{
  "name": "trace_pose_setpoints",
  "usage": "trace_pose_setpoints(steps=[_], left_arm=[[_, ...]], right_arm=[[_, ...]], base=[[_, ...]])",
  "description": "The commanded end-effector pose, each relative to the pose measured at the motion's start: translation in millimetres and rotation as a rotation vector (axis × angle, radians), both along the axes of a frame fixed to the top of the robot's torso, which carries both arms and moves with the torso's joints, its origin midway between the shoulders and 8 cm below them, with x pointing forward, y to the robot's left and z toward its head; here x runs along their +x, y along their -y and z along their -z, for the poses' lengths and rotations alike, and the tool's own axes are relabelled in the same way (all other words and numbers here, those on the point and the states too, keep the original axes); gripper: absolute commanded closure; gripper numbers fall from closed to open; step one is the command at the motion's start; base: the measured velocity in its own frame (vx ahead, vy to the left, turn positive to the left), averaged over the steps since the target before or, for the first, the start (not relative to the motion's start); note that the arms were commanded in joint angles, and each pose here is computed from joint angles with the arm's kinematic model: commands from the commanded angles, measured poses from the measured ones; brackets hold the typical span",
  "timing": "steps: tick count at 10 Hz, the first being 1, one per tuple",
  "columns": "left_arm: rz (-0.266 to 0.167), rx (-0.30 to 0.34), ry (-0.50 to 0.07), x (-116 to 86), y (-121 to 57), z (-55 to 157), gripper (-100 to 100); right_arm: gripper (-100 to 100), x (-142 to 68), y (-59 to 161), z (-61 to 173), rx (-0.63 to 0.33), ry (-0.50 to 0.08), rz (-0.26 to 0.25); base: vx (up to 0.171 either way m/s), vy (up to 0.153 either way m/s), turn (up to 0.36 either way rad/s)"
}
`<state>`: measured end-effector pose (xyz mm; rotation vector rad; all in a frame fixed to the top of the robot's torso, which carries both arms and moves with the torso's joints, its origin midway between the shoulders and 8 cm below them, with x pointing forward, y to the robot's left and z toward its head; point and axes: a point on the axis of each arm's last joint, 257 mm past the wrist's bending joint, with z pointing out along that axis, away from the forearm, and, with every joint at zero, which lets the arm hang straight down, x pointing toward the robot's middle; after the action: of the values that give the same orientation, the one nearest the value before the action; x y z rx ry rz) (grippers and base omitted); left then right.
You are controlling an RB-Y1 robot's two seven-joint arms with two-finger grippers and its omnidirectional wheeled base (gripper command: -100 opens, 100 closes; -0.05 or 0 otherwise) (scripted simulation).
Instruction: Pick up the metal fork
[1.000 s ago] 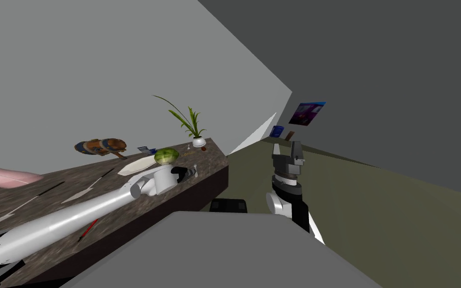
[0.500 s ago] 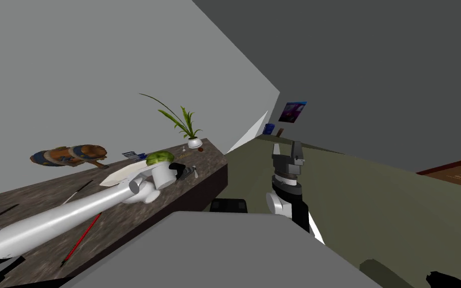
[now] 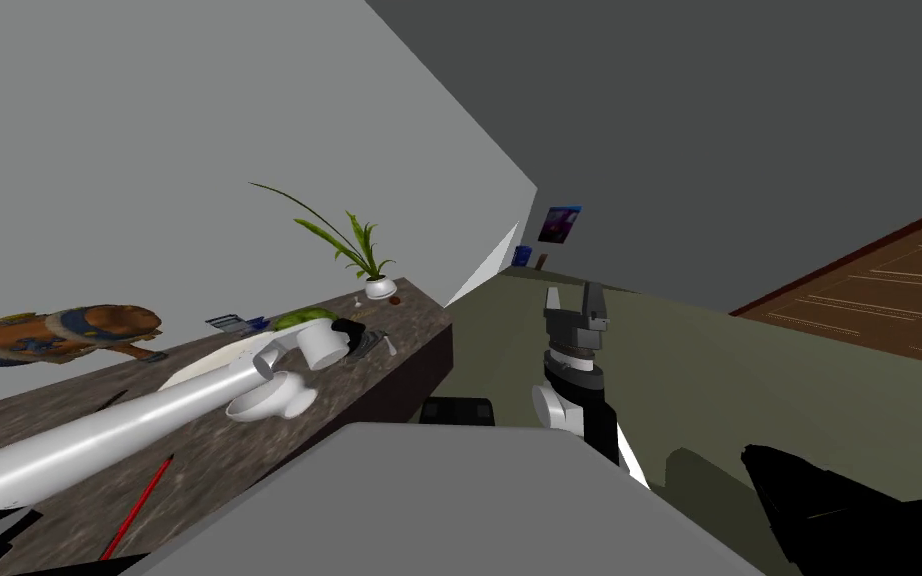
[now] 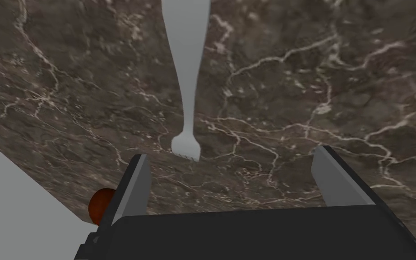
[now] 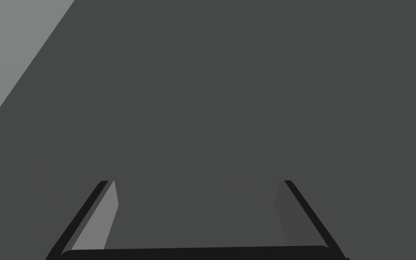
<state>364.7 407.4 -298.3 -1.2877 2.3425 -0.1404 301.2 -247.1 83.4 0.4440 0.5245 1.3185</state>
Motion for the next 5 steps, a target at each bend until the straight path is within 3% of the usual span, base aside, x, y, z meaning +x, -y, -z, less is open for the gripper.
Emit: trace_pose_setpoints(steps=[1, 3, 5], left_arm=[[-0.043, -0.028, -0.001, 3.5, -6.7, -1.2, -100], [-0.091, -0.061, -0.006, 6.0, -13.8, -0.9, -100], [-0.113, -0.079, -0.025, 3.7, -17.4, 1.7, -100]], right_arm=[[0, 0.0, 0.0, 0.0, 0.000, 0.000, 0.000], [0, 0.0, 0.0, 0.0, 0.000, 0.000, 0.000], [0, 0.0, 0.0, 0.0, 0.000, 0.000, 0.000]], base=[[-0.065, 0.060, -0.245], [-0.082, 0.045, -0.316], [-0.053, 0.009, -0.178]])
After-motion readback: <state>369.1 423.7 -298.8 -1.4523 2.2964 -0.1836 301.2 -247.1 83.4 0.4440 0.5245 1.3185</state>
